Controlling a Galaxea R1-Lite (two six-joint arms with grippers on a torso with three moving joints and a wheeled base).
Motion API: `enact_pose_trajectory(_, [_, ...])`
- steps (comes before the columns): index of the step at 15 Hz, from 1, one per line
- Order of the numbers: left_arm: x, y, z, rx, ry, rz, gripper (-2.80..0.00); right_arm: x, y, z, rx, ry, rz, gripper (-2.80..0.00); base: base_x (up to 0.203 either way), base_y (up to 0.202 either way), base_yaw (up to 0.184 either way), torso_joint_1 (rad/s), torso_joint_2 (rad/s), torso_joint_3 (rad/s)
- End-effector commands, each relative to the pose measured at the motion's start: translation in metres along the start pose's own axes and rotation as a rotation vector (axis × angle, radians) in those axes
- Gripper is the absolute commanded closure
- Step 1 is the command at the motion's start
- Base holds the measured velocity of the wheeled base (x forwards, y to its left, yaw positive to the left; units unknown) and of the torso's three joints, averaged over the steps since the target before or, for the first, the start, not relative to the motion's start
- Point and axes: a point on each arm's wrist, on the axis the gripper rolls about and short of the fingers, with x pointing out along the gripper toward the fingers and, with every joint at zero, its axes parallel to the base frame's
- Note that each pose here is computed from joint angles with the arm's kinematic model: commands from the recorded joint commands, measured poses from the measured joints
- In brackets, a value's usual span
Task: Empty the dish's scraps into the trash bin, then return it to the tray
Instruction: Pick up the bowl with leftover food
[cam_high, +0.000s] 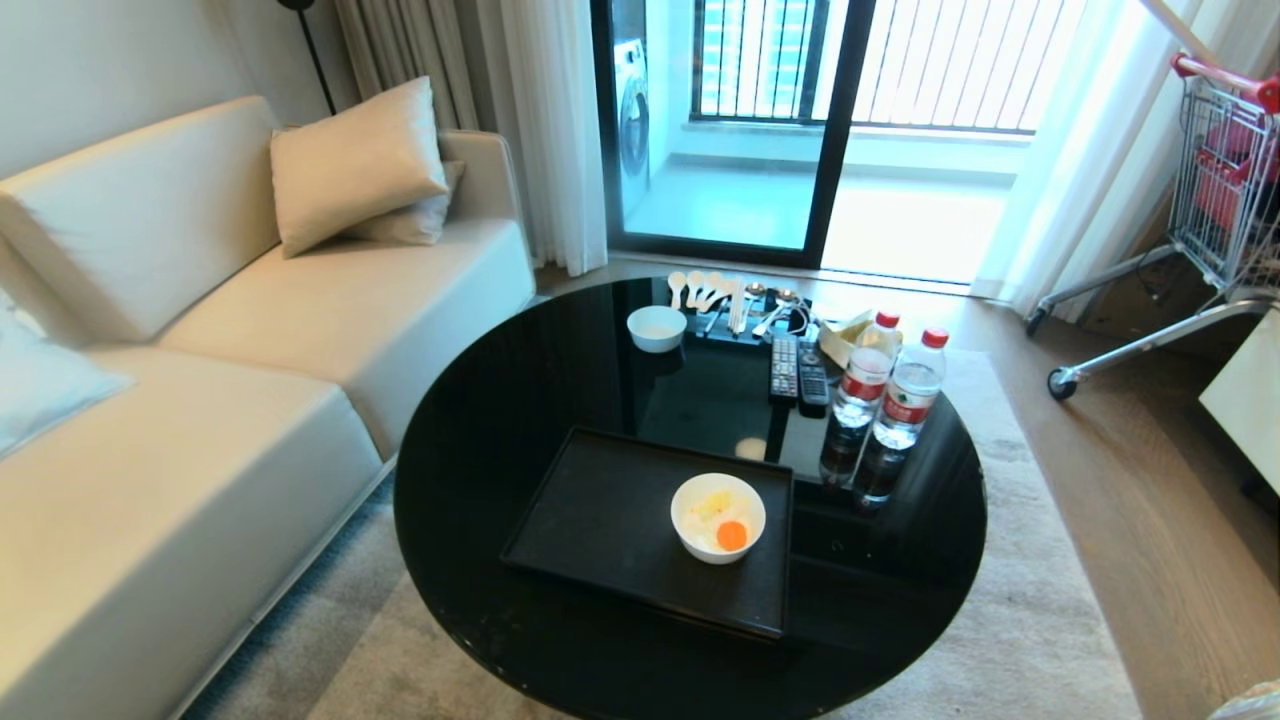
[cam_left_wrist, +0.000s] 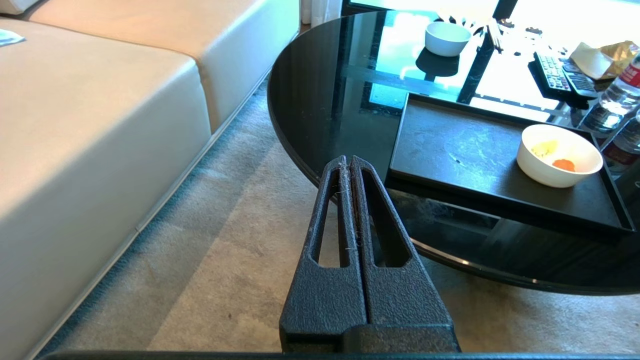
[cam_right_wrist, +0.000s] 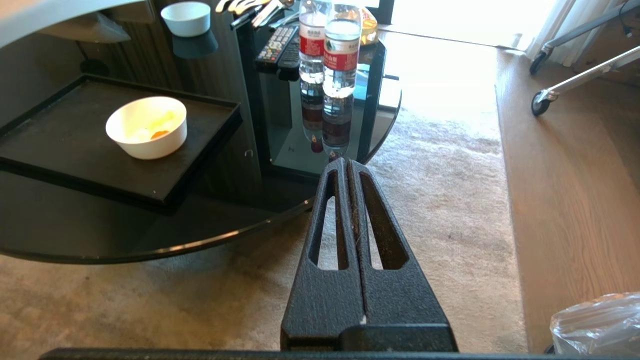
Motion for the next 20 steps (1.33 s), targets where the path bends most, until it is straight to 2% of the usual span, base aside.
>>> enact_pose_trajectory(1, [0.0,0.0,0.0,-0.001,-0.001,0.0,0.0,-0.005,0.0,0.016,-0.009,-0.064,0.012,0.0,0.0,0.0,0.0,0.0,0.0,0.0])
enact_pose_trajectory(4, [0.0,0.0,0.0,-0.001,-0.001,0.0,0.0,-0.017,0.002,0.053,-0.046,-0.144,0.137,0.0,0.0,0.0,0.0,0.0,0.0,0.0])
enact_pose_trajectory(8, [0.0,0.0,0.0,-0.001,-0.001,0.0,0.0,0.005,0.003,0.085,-0.146,-0.015,0.284,0.0,0.0,0.0,0.0,0.0,0.0,0.0])
enact_pose_trajectory(13, [0.0,0.0,0.0,-0.001,-0.001,0.0,0.0,0.069,0.003,0.107,-0.216,0.212,0.365,0.0,0.0,0.0,0.0,0.0,0.0,0.0])
enact_pose_trajectory(17, [0.0,0.0,0.0,-0.001,-0.001,0.0,0.0,0.142,0.006,0.118,-0.237,0.339,0.431,0.0,0.0,0.0,0.0,0.0,0.0,0.0])
enact_pose_trajectory(20, [0.0,0.0,0.0,-0.001,-0.001,0.0,0.0,0.192,0.018,0.123,-0.226,0.402,0.498,0.0,0.0,0.0,0.0,0.0,0.0,0.0])
